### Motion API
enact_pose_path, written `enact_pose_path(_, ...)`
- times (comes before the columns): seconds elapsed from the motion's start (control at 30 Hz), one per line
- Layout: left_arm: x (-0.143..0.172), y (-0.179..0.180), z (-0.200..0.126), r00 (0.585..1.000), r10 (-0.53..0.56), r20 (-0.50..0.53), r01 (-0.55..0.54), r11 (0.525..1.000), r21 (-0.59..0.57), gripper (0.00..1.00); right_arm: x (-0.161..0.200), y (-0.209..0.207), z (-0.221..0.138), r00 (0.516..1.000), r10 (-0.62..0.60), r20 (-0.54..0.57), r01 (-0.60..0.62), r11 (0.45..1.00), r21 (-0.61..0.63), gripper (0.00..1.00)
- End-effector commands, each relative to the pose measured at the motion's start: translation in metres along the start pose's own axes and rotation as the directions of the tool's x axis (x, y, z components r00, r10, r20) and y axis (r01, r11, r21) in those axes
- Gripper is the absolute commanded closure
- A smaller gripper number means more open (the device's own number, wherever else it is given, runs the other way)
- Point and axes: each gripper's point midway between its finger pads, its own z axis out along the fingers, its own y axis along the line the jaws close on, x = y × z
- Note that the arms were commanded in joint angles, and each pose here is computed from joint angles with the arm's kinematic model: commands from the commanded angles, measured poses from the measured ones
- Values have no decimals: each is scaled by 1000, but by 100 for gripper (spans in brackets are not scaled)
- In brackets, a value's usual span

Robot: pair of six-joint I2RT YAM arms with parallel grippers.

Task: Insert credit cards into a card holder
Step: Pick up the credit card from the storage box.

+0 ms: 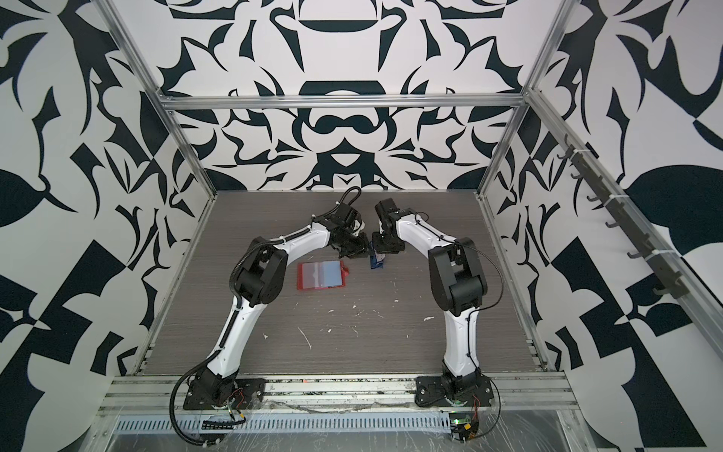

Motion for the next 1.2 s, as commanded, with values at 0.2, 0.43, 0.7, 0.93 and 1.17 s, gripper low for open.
enact_pose_path(0.2, 19, 36, 17, 996, -63, -61, 56, 993, -105, 68, -15, 0, -34, 997, -21, 68, 20, 1000, 17, 74)
enact_pose_path(0.43, 19, 38, 17, 996, -63, -59, 57, 992, -110, 68, -15, -3, -38, 997, -24, 73, 22, 999, 38, 75)
enact_pose_path(0.7, 19, 39, 18, 996, -67, -61, 59, 992, -114, 68, -15, -5, -40, 997, -29, 74, 25, 998, 49, 73)
enact_pose_path(0.93, 20, 40, 18, 996, -67, -62, 59, 991, -116, 68, -15, -5, -43, 996, -33, 77, 29, 998, 52, 75)
enact_pose_path(1.17, 21, 41, 20, 995, -70, -67, 61, 991, -119, 68, -15, -4, -46, 996, -36, 80, 32, 998, 53, 79)
